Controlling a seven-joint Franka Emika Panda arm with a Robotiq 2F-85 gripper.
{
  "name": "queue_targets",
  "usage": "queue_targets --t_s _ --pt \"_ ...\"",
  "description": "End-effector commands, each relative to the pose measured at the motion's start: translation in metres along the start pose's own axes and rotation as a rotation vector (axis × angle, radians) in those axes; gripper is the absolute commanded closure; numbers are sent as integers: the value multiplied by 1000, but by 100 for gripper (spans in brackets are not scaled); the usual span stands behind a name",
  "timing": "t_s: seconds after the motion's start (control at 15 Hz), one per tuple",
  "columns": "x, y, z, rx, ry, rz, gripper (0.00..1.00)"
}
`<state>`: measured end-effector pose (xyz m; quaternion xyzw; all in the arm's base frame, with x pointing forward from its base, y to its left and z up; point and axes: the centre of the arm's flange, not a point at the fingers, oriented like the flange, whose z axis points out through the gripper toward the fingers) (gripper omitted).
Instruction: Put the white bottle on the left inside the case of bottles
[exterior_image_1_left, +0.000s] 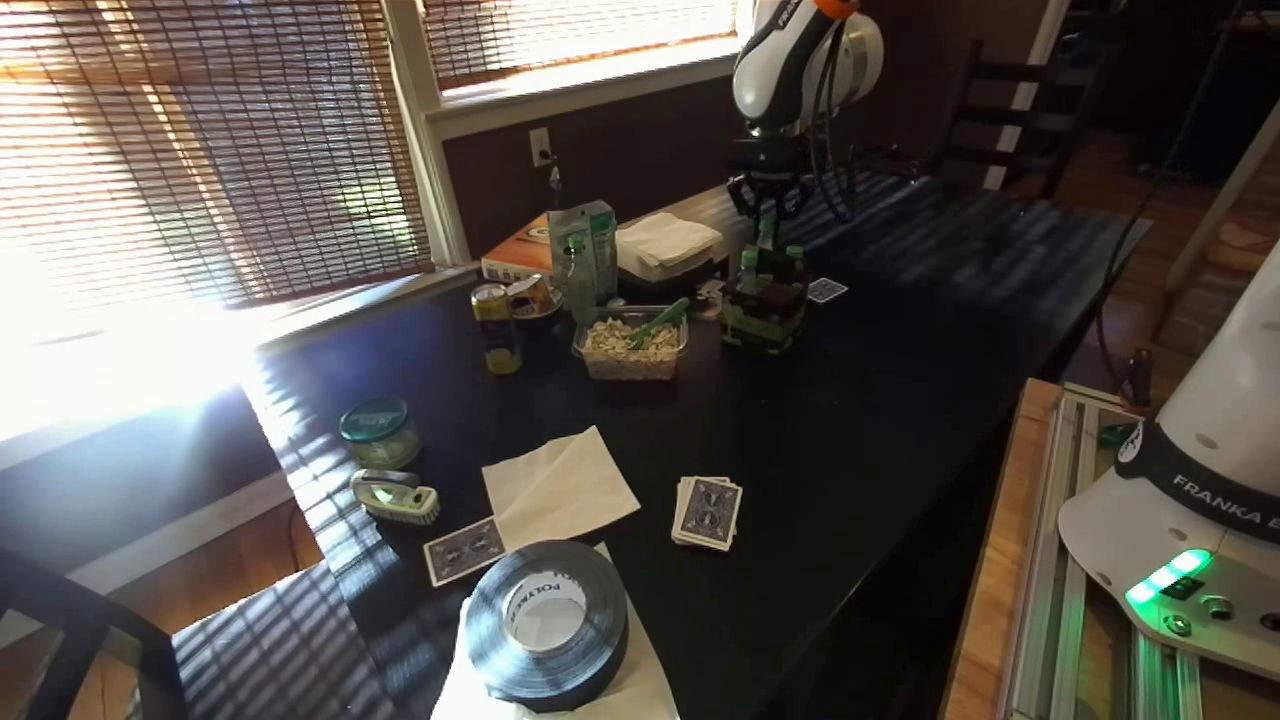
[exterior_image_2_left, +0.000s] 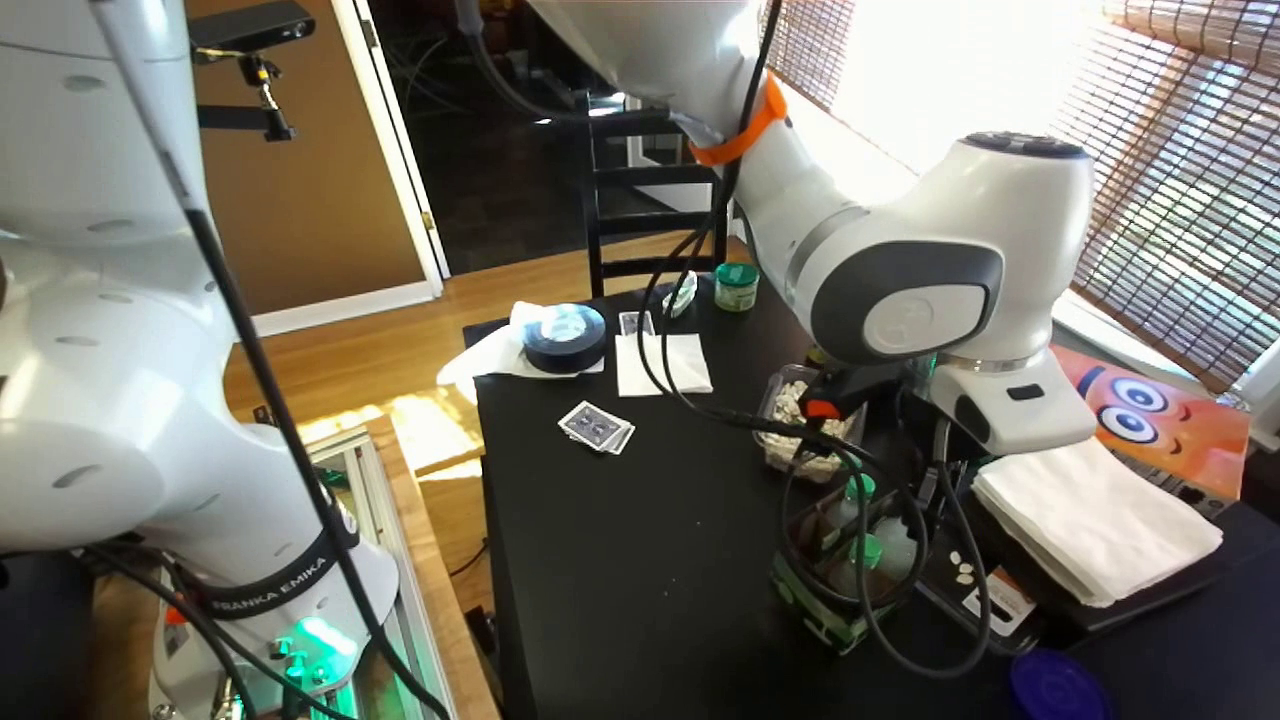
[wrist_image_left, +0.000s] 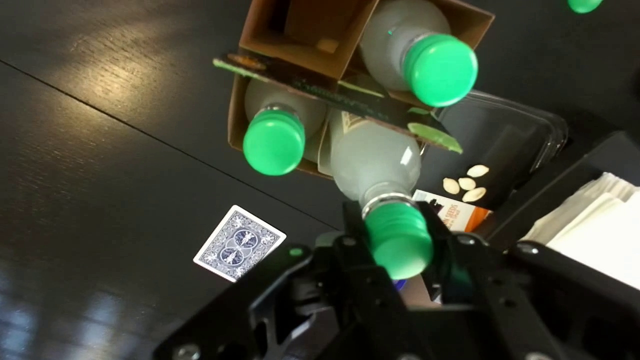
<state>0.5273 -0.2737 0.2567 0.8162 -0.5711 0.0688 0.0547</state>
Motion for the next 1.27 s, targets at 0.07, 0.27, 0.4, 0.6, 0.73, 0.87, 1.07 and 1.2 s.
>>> queue_targets --t_s 0.07,0.27,0.4,0.6,0.73,0.87,1.07,1.2 --pt "14 -24 27 -9 -32 24 93" --pt "16 -26 35 -22 -47 38 45" --pt "18 -24 30 -22 -56 46 32" --pt "24 -12 -4 29 -39 61 12" --pt "24 -2 -32 110 -18 -22 1" --pt "21 4 -56 129 3 -157 0" --pt "15 13 -83 171 39 -323 0" --pt "27 -3 -74 133 46 -277 0"
